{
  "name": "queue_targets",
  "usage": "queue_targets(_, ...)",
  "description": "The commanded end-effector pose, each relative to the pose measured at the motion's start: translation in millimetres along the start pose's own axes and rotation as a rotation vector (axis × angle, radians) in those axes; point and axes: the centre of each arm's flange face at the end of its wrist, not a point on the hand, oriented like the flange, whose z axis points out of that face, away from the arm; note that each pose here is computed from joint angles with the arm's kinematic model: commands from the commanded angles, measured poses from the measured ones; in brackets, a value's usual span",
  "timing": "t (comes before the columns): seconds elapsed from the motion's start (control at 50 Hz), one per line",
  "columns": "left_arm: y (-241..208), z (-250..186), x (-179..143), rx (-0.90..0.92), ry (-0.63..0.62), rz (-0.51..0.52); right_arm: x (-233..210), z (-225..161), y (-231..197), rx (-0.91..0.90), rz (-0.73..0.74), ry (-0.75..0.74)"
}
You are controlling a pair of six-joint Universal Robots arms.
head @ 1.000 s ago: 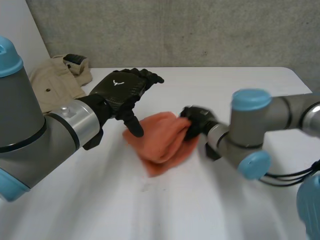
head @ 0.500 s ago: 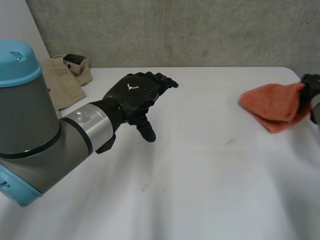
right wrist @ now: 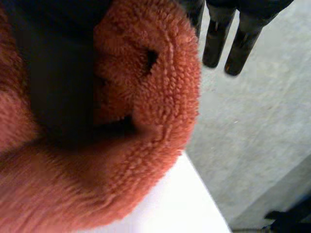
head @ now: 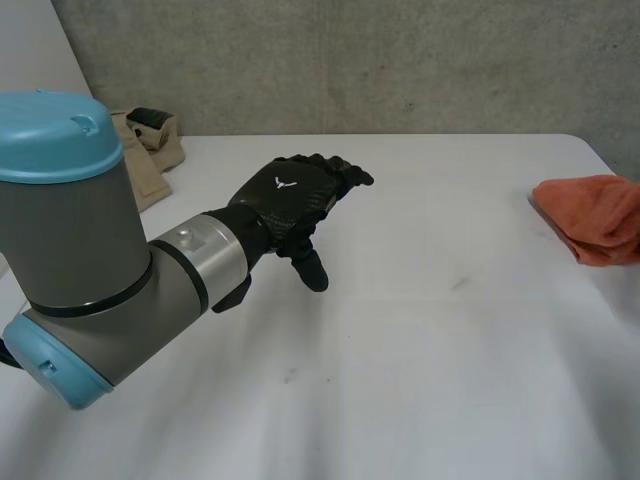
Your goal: Fold the laundry.
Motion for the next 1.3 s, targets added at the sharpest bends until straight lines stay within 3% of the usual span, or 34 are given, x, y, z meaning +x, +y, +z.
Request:
queue_targets(0.02,-2.5,-1.3,-0.3,0.007,-0.004,-0.007,-1.4,-17.8,6.0,-0.159,-0.106,-0.072)
queue_targets(0.12,-3.0,-2.3,-0.7,0.007,-0.005,-0.012,2.9,-30.5,-0.3,-0.227,-0.196,-0.082)
queue_targets(0.26,-0.8,-4.0,0.1,-0.002,-0.004,-0.013,44.1,-41.3,-23.9,-0.255,-0.264,-0.008)
queue_targets(0.5,-2.8,-12.2,0.2,-0.001,-0.007,-0.012,94.1,-34.5,-39.6,-0.236,-0.703,0.142)
queue_targets(0.58,-7.4,-15.9,-0.2,0.015,-0.011,-0.005,109.0,-32.0,-70.6,-0.154,-0.808,0.25)
queue_targets(0.7,-23.4,-18.0,-19.2,0.094,-0.066,0.011,115.0,-44.7,-150.0,0.106,-0.795,0.399)
queue_targets(0.74,-29.7,-16.5,-30.2,0.136,-0.097,0.023,96.7,-55.8,-175.9,0.209,-0.755,0.397)
queue_targets(0.8,-40.1,-13.3,-56.0,0.214,-0.169,0.048,61.5,-73.5,-198.2,0.31,-0.696,0.325)
queue_targets(0.88,-47.9,-8.9,-88.2,0.28,-0.249,0.074,-1.3,-109.8,-214.1,0.423,-0.585,0.098)
queue_targets(0.98,-36.8,-3.1,-149.6,0.271,-0.375,0.081,-64.6,-161.0,-191.9,0.41,-0.462,-0.234)
queue_targets(1.0,-27.5,-2.1,-175.7,0.253,-0.422,0.076,-75.5,-172.7,-189.0,0.409,-0.453,-0.284)
queue_targets(1.12,9.1,6.7,-245.5,0.218,-0.489,0.085,-147.2,-252.2,-138.6,0.345,-0.449,-0.628)
queue_targets(1.22,54.4,14.2,-297.8,0.143,-0.548,0.207,-167.5,-294.6,-95.1,0.253,-0.478,-0.771)
queue_targets(1.3,102.5,16.3,-345.9,0.027,-0.621,0.372,-172.9,-320.2,-73.1,0.204,-0.494,-0.835)
